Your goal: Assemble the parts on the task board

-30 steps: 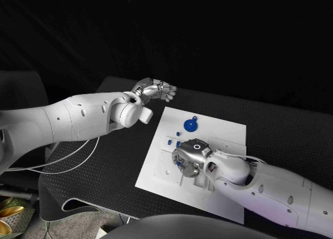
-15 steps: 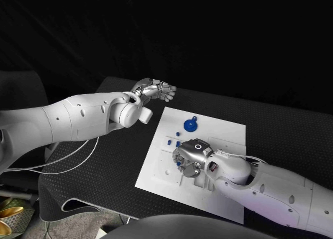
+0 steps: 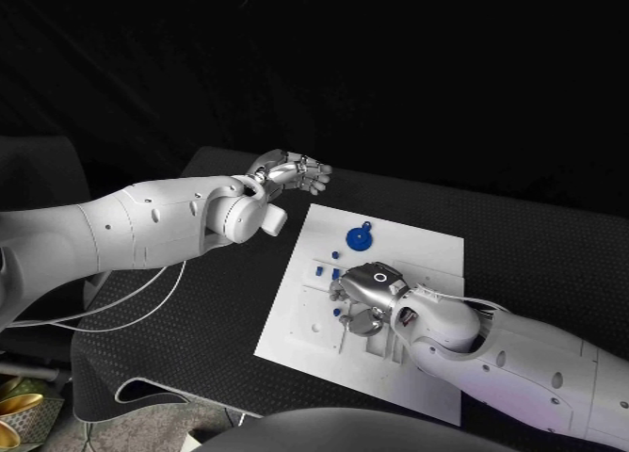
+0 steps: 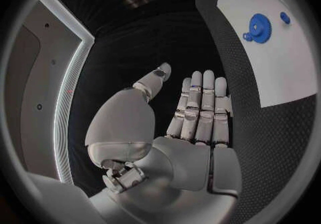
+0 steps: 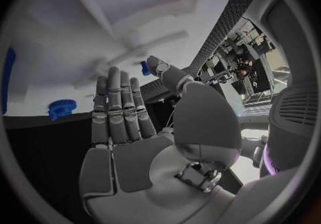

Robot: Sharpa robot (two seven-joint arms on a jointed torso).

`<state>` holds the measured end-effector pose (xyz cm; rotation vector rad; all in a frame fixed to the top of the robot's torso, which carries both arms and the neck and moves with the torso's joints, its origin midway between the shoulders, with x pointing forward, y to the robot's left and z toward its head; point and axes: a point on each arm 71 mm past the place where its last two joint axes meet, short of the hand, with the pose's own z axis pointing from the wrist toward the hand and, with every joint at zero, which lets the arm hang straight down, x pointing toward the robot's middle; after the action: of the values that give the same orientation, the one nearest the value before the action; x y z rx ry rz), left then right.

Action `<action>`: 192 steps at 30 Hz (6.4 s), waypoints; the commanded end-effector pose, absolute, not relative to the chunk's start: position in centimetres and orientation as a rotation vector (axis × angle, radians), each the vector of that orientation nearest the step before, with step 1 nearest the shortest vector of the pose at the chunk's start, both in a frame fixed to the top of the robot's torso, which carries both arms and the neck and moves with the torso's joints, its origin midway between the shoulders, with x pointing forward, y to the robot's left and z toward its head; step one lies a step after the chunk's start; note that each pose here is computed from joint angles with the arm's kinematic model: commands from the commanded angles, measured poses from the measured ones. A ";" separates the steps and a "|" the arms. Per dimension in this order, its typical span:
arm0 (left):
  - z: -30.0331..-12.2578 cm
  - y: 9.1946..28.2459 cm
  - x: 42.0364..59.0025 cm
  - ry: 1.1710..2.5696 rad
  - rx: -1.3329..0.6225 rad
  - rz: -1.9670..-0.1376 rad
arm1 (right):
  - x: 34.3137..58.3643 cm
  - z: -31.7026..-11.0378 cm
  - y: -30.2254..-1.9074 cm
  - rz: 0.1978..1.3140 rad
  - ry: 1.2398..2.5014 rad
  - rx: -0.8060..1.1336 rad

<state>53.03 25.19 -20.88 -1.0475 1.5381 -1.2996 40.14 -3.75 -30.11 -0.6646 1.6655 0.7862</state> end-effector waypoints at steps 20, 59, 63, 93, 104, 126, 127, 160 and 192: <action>-20.5 25.8 53.2 1.494 -1.023 -1.292 | 43.5 -22.4 -9.9 0.823 1.598 -0.504; -20.7 25.9 53.5 1.495 -1.032 -1.297 | 44.0 -26.9 -15.3 0.642 1.831 -0.542; -20.7 25.8 53.5 1.496 -1.032 -1.298 | 43.8 -27.3 -15.0 0.651 1.834 -0.545; -20.7 25.8 53.5 1.504 -1.035 -1.299 | 44.0 -27.1 -14.4 0.643 1.743 -0.531; -20.7 25.9 53.6 1.501 -1.034 -1.297 | 43.5 -26.0 -14.4 0.704 1.710 -0.479; -20.8 26.3 53.8 1.495 -1.040 -1.284 | 41.8 -23.0 -8.1 0.917 1.607 -0.489; -20.8 26.2 53.8 1.496 -1.039 -1.285 | 41.7 -23.0 -7.5 0.925 1.600 -0.499; -20.8 24.8 53.7 1.513 -1.032 -1.312 | 38.6 -28.5 -1.0 0.942 1.721 -0.668; -20.8 24.5 53.7 1.520 -1.032 -1.317 | 38.0 -29.5 -0.5 0.919 1.738 -0.704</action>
<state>53.68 24.79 -20.95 -1.0362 1.5177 -1.2966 38.13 -0.59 -29.35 -0.6688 1.7371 0.9432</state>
